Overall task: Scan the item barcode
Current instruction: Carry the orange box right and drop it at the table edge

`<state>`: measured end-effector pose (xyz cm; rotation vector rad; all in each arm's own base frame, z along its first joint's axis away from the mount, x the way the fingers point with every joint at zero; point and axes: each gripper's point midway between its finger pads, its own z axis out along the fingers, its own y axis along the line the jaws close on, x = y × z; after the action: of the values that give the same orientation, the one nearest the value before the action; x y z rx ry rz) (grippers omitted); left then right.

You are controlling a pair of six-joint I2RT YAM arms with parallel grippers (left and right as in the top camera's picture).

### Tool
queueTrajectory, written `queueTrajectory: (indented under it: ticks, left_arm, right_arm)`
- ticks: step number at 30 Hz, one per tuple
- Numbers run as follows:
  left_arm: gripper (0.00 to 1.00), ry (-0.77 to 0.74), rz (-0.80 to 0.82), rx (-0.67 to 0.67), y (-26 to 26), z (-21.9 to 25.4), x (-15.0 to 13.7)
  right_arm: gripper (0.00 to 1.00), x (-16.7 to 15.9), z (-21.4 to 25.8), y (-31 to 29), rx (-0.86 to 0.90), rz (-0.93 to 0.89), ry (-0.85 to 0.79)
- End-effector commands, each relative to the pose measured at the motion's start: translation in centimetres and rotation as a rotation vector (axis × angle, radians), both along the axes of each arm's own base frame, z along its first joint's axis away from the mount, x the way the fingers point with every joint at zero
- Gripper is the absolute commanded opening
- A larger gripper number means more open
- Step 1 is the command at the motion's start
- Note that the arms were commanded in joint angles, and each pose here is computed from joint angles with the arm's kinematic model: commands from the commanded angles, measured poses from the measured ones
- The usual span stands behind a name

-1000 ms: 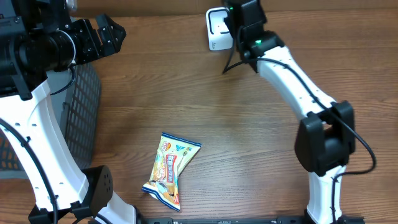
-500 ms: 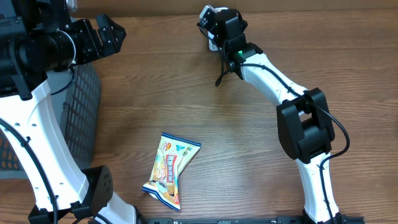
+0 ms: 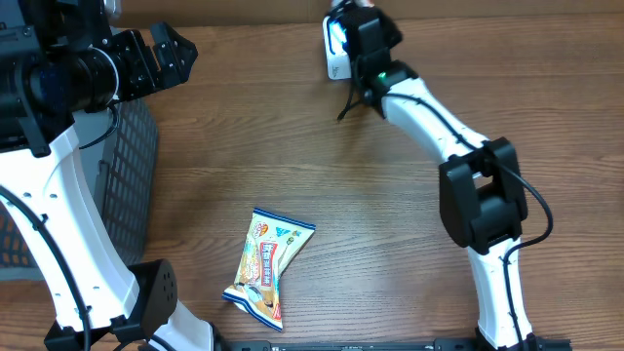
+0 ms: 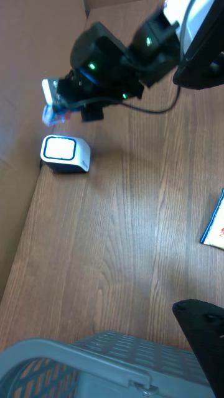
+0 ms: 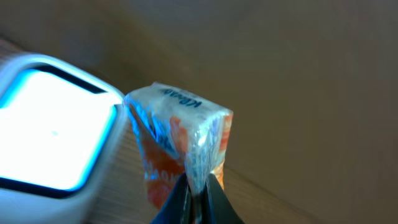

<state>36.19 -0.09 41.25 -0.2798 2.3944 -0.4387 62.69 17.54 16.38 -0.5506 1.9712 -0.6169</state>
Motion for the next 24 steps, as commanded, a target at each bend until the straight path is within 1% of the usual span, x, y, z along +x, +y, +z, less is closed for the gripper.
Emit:
queueTrajectory:
  ticks: [1, 2, 3, 4, 5, 7, 9, 10, 11, 13, 15, 20, 21, 24]
  left_arm:
    - [1.00, -0.020, -0.008, 0.000, 0.0, 0.5, -0.2]
    - [1.00, -0.020, -0.008, 0.000, 0.0, 0.5, -0.2]
    - [1.00, -0.020, -0.008, 0.000, 0.0, 0.5, -0.2]
    - [1.00, -0.020, -0.008, 0.000, 0.0, 0.5, -0.2]
    - [1.00, -0.020, -0.008, 0.000, 0.0, 0.5, -0.2]
    - [1.00, -0.020, -0.008, 0.000, 0.0, 0.5, -0.2]
    - [1.00, -0.020, -0.008, 0.000, 0.0, 0.5, -0.2]
    - [1.00, -0.020, -0.008, 0.000, 0.0, 0.5, -0.2]
    - [1.00, -0.020, -0.008, 0.000, 0.0, 0.5, -0.2]
    - [1.00, -0.020, -0.008, 0.000, 0.0, 0.5, -0.2]
    - [1.00, -0.020, -0.008, 0.000, 0.0, 0.5, -0.2]
    - [1.00, -0.020, -0.008, 0.000, 0.0, 0.5, -0.2]
    - [1.00, -0.020, -0.008, 0.000, 0.0, 0.5, -0.2]
    - [1.00, -0.020, -0.008, 0.000, 0.0, 0.5, -0.2]
  right_arm:
    - [0.04, 0.1, 5.5, -9.7, 0.281, -0.348, -0.108]
    - [0.04, -0.2, 5.6, -11.4, 0.321, -0.391, -0.095]
    - [0.04, -0.9, 5.4, -14.8, 0.387, -0.480, -0.067]
    - [0.04, -1.5, 5.2, -16.7, 0.420, -0.534, -0.053]
    - [0.04, -2.7, 4.7, -20.2, 0.464, -0.631, -0.026]
    - [0.04, -4.9, 3.3, -24.9, 0.504, -0.762, 0.029]
    - [0.04, -7.7, 1.1, -29.4, 0.537, -0.872, 0.135]
    - [0.04, -10.1, -0.9, -32.3, 0.562, -0.933, 0.240]
    - [0.04, -11.7, -2.0, -33.8, 0.590, -0.970, 0.305]
    - [0.04, -14.4, -3.6, -36.2, 0.660, -1.026, 0.404]
    - [0.04, -16.6, -4.6, -38.5, 0.749, -1.074, 0.464]
    - [0.04, -19.9, -5.3, -42.7, 0.947, -1.130, 0.499]
    - [0.04, -21.1, -5.6, -43.8, 0.987, -1.158, 0.509]
    - [0.04, -22.4, -6.0, -44.9, 0.995, -1.194, 0.519]
